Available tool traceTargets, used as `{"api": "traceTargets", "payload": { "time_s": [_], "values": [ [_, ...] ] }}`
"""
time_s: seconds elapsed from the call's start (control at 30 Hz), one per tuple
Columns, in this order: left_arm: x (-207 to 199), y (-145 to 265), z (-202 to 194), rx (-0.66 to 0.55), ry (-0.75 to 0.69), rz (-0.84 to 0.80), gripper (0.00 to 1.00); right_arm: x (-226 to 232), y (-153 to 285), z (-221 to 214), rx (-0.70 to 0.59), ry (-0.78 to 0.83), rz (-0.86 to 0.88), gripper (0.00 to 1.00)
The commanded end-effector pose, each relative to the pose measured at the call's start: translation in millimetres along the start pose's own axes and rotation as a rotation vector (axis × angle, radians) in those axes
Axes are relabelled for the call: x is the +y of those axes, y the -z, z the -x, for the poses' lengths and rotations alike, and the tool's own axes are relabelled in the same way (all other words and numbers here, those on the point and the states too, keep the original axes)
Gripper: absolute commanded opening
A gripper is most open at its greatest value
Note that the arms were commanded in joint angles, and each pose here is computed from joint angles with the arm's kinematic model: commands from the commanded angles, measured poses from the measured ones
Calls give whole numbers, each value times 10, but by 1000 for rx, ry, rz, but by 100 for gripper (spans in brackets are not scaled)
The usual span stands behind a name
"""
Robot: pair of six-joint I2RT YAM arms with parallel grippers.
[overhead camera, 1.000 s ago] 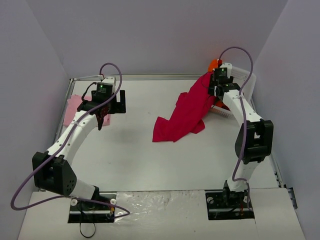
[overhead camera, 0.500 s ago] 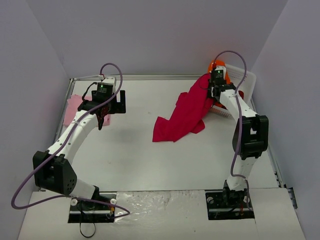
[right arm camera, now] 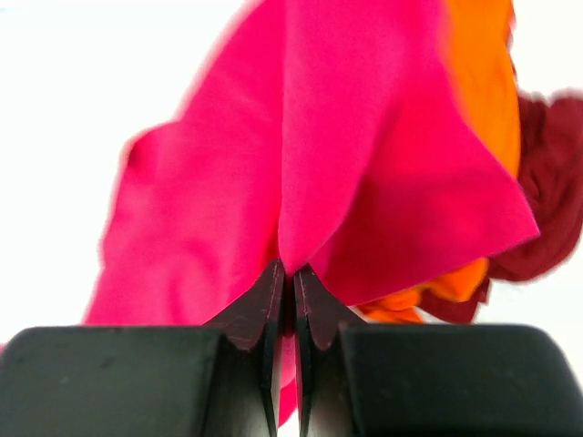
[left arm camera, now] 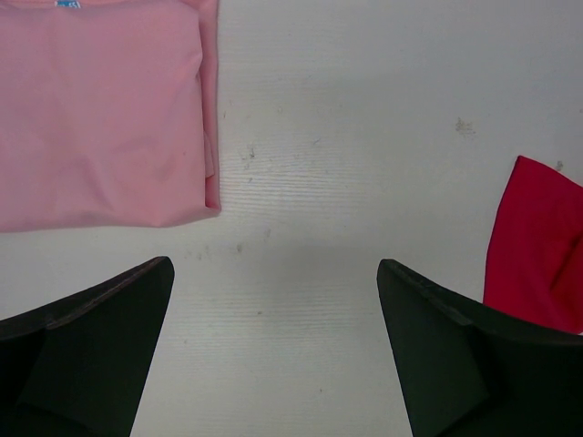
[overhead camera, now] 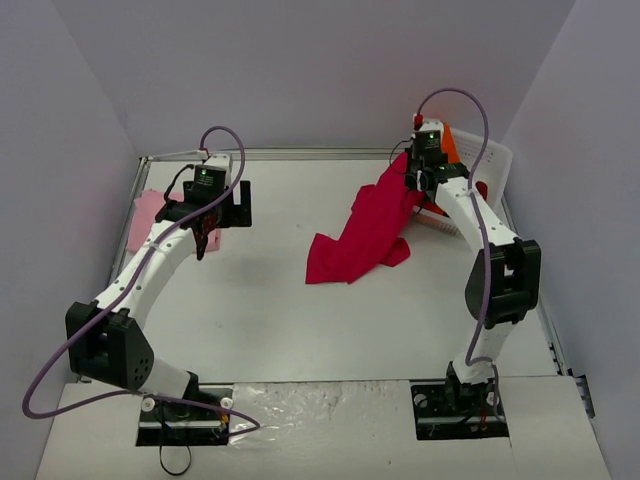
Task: Fold and stack the t-shirts
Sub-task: Move the tshirt to the center of the board
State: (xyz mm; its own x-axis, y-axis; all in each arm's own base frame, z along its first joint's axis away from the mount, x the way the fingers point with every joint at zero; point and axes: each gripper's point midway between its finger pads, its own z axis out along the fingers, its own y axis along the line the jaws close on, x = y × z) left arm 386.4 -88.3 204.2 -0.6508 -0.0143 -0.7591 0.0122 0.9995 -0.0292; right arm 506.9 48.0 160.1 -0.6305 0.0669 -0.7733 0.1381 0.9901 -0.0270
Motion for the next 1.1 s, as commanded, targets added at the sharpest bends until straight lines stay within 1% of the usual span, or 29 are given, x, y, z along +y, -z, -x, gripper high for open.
{"api": "traceTargets", "payload": {
  "time_s": [0.0,0.1,0.17,0.3,0.33,0.4,0.43,0.5,0.53,0.57,0.63,0.7,0.77,0.8,0.87,0.9,0.97,1.0,1.07],
  "values": [
    [-44,97,159,-43,-1,-18,94,420,890,899,-267,33,132,0],
    [-43,102,157,-45,-2,-16,94,863,1273,963,-317,101,275,0],
    [-49,109,159,-47,-4,-16,94,1215,1543,892,-332,182,395,0],
    [-43,119,163,-49,-6,-11,94,1648,1833,553,-281,298,591,0],
    [-42,122,164,-51,-5,-12,94,1697,1820,410,-252,314,617,0],
    [-52,120,166,-51,-6,-14,94,1751,1849,268,-229,339,650,0],
    [-55,115,162,-49,-7,-15,94,1738,1820,215,-217,342,645,7],
    [-70,104,151,-43,-9,-20,94,1661,1703,101,-189,344,598,43],
    [-73,102,150,-42,-7,-21,94,1619,1666,84,-185,342,571,48],
    [-76,103,150,-42,-10,-21,94,1582,1613,63,-179,332,541,49],
    [-87,106,144,-40,-12,-23,94,1471,1498,81,-179,320,457,59],
    [-89,104,143,-39,-16,-22,94,1330,1375,139,-189,298,353,59],
    [-92,110,145,-41,-17,-22,94,1260,1190,113,-166,281,320,59],
    [-95,111,141,-40,-18,-22,94,1246,1132,127,-159,247,311,56],
    [-92,111,142,-40,-18,-20,94,1216,898,53,-120,240,278,44],
    [-96,113,137,-38,-21,-21,94,1225,841,75,-117,235,273,29],
    [-101,125,139,-40,-23,-21,94,1253,631,-38,-72,232,266,16],
    [-100,125,140,-41,-24,-18,94,1264,574,-65,-61,231,263,6],
    [-98,131,140,-42,-26,-16,94,1284,421,-111,-39,220,249,0]
  ]
}}
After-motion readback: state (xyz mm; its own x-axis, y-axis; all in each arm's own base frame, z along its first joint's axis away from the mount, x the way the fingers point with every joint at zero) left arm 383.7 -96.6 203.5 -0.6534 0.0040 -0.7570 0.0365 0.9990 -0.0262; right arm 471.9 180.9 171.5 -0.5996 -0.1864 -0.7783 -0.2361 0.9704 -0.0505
